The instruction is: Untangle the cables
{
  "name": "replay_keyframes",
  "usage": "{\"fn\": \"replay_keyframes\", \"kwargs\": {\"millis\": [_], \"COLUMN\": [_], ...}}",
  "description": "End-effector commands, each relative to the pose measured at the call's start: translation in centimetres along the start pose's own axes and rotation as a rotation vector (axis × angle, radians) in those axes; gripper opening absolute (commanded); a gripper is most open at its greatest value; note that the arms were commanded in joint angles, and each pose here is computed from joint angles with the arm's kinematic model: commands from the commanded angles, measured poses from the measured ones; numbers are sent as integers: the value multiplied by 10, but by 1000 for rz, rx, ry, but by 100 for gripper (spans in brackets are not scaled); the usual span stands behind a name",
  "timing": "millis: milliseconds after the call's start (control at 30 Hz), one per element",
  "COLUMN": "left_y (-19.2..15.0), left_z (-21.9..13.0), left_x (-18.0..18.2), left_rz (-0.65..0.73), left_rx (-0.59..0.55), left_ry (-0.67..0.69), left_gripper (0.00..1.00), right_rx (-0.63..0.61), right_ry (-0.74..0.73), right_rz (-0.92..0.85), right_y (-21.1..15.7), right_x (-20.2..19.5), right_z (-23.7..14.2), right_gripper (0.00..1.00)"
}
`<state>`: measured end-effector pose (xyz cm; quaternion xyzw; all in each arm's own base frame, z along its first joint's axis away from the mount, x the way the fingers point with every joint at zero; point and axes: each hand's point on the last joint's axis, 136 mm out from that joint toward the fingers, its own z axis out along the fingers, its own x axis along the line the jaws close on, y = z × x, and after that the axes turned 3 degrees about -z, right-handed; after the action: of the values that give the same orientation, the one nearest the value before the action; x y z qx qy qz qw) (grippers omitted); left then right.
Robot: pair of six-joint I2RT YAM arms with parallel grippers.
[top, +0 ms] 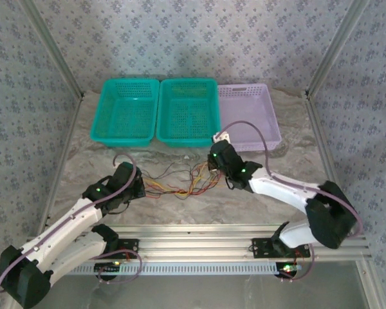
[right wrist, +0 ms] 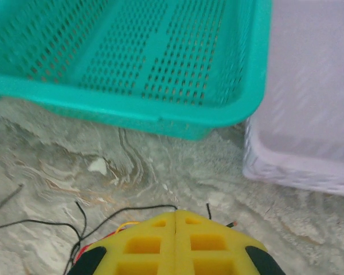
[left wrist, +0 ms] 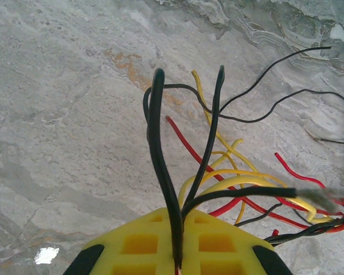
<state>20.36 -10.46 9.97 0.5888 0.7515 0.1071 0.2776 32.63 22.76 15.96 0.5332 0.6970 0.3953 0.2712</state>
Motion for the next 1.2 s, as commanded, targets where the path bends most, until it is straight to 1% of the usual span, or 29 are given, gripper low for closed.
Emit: {"fn": "replay_keyframes", "kwargs": {"millis": [0,333,500,667,900,1033,1167], "left_y": [-1,-4,-5,-9,-9,-10,-8], "left_z": [0,7,9,8,9,10,10], "left_x": [7,10,12,17,18,19,20], "left_rz": [25,37,39,42,45,46,47], "left_rx": [3,28,35,47,53,58,56], "left_ry": [39,79,89,115,124,136,142], "left_gripper": [0,0,0,0,0,0,0], "right_rx": [-57,-169,-245,-276,-310,-373,-439], "right_ry": [-38,-46,-96,-171,-164,-151,-191], "right_rz": [26,206,265,305,357,361,354], "right_y": [17,59,82,93,104,130,154], "right_x": [-21,-84,-115,-142,-153,-152,-159], "right_z": [-30,-101,-133,-153,-169,-192,-220], "right_gripper": [0,0,0,0,0,0,0]}}
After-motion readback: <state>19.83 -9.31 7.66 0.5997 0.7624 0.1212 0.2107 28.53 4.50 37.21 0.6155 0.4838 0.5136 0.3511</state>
